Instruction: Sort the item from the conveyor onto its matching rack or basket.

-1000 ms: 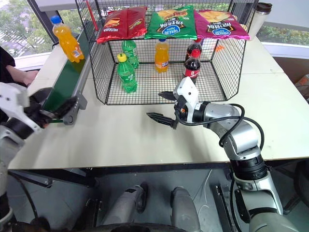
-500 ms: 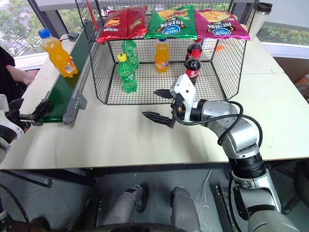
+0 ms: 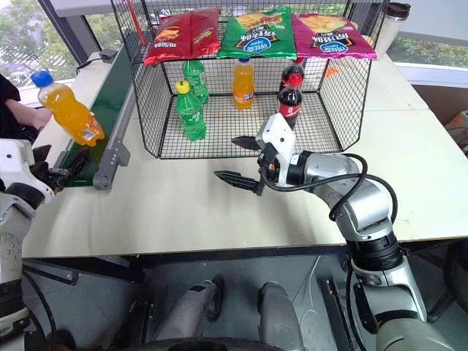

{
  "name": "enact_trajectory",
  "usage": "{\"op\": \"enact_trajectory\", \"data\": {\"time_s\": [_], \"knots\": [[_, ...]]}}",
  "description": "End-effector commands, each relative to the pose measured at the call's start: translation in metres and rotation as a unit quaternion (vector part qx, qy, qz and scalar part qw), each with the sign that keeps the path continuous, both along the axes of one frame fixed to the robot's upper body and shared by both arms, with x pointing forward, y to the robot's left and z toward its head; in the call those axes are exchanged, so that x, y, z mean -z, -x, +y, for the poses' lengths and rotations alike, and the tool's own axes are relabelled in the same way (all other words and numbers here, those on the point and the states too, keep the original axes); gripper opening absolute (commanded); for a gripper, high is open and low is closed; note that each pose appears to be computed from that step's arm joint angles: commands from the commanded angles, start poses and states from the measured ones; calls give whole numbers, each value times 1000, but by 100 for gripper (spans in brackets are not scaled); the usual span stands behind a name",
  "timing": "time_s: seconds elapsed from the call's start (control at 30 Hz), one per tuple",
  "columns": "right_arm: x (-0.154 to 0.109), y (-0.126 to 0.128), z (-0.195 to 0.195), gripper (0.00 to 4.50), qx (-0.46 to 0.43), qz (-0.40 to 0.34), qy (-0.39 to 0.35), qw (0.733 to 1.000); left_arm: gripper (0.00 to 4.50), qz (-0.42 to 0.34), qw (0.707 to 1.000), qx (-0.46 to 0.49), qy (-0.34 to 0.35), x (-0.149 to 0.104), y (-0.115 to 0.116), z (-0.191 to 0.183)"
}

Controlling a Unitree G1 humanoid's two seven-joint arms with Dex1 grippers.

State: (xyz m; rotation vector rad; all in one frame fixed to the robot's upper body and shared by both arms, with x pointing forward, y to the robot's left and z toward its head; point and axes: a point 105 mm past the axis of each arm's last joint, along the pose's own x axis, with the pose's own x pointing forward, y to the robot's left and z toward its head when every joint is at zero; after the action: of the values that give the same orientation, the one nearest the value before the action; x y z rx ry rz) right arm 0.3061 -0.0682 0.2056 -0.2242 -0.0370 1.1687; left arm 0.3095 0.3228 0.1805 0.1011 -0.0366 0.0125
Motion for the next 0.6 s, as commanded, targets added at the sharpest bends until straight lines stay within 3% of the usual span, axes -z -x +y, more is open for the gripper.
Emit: {"op": "enact_trajectory", "data": {"time_s": [0.03,0.27,0.43,0.6], "knots": [[-12,5,1,441,-7,-30,-4,1000,450,-19,1000,1,-15,-11,0,0],[-10,4,0,441,-2,-29,-1,1000,450,-15,1000,20,-12,-7,-2,-8],[-10,3,-2,450,3,-30,2,1000,302,-34,997,72,22,-13,2,-21],[-11,3,-3,450,6,-33,3,999,301,-65,988,125,64,-47,-3,-37]]}}
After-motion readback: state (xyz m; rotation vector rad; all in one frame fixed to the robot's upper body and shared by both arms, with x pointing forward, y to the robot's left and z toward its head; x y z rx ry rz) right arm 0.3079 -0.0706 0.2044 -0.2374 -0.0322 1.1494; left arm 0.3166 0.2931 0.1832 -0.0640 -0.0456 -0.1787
